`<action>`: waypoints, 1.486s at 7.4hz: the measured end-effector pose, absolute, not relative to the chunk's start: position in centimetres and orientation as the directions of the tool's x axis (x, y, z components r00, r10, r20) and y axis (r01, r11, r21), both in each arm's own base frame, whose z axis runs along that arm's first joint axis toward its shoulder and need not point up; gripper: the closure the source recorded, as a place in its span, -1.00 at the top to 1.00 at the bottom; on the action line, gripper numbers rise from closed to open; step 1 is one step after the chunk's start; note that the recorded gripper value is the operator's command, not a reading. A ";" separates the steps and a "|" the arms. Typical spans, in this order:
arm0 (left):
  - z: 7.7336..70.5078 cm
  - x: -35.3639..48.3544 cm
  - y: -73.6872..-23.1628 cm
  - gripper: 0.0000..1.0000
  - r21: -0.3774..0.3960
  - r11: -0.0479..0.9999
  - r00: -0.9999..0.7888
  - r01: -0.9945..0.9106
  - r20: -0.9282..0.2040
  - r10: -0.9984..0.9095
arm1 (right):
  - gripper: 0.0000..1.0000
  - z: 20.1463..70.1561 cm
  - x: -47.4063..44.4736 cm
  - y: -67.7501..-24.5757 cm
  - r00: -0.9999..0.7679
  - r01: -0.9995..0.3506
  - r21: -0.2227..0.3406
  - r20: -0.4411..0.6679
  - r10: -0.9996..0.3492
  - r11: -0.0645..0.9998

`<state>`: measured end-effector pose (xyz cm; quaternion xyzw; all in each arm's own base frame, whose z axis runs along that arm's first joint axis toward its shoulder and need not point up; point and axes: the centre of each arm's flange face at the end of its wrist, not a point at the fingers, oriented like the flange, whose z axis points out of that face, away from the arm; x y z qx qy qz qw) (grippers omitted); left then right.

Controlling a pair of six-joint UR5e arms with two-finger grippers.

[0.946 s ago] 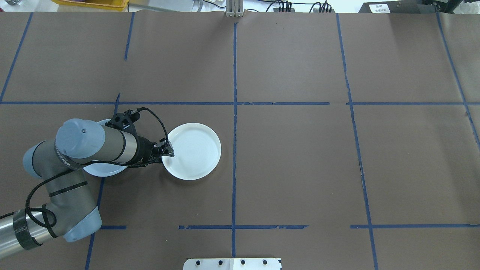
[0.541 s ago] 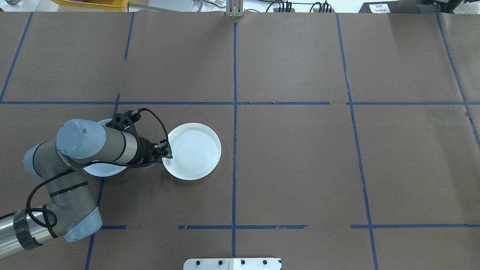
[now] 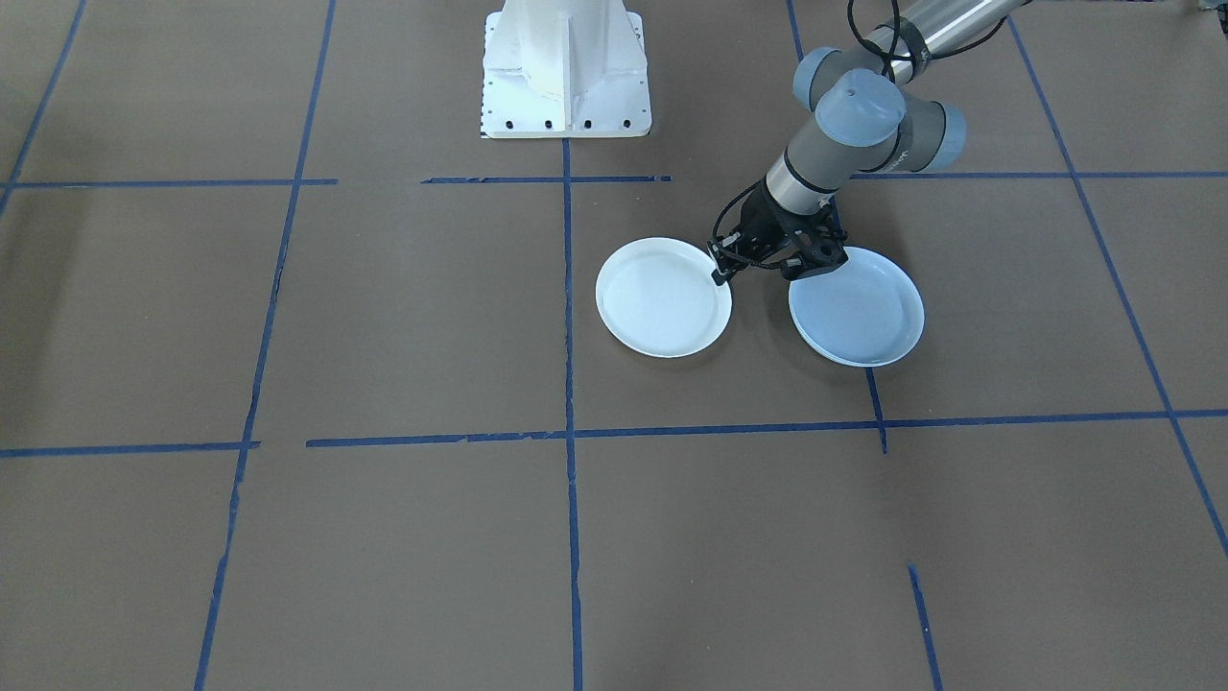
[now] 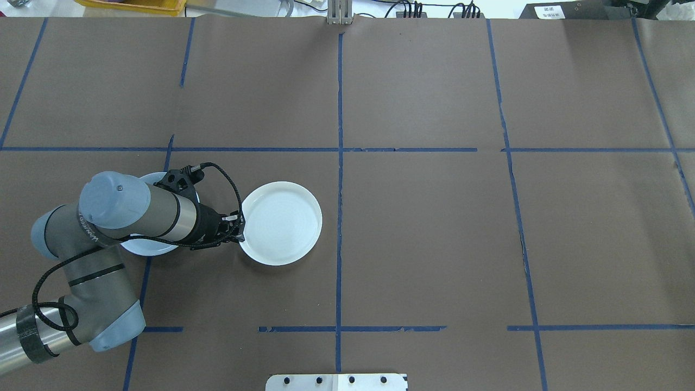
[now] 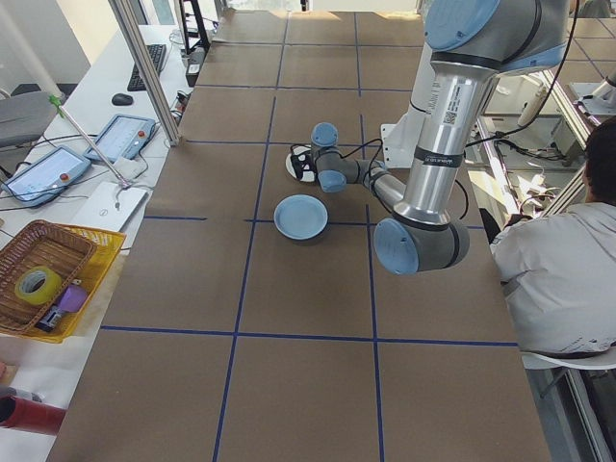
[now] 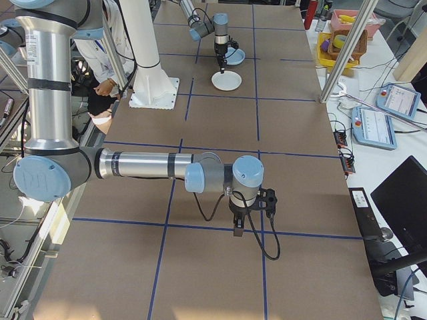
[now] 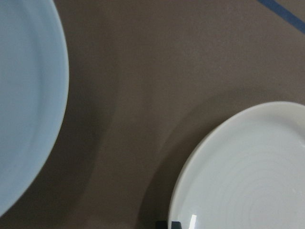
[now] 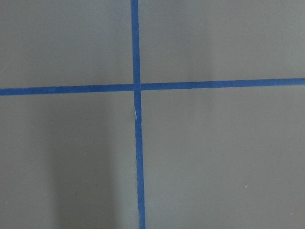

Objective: Stack plate in center

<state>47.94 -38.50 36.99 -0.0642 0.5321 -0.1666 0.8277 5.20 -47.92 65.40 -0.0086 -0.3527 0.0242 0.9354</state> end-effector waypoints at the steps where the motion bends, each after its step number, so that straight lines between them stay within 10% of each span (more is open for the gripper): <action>1: 36.5 47.1 -38.9 -1.00 -0.271 0.942 0.369 0.195 -0.870 -0.327 | 1.00 65.4 5.2 -47.9 0.750 -0.039 -0.033 0.659 0.051 0.999; 7: 43.9 28.3 -43.1 -1.00 -0.014 0.991 0.437 0.136 -0.897 -0.072 | 1.00 65.4 5.2 -47.9 0.750 -0.039 -0.033 0.659 0.050 0.999; 11: 51.4 25.9 -44.3 -1.00 -0.046 0.997 0.488 0.055 -0.870 -0.067 | 1.00 65.4 5.2 -47.9 0.750 -0.039 -0.033 0.660 0.051 0.999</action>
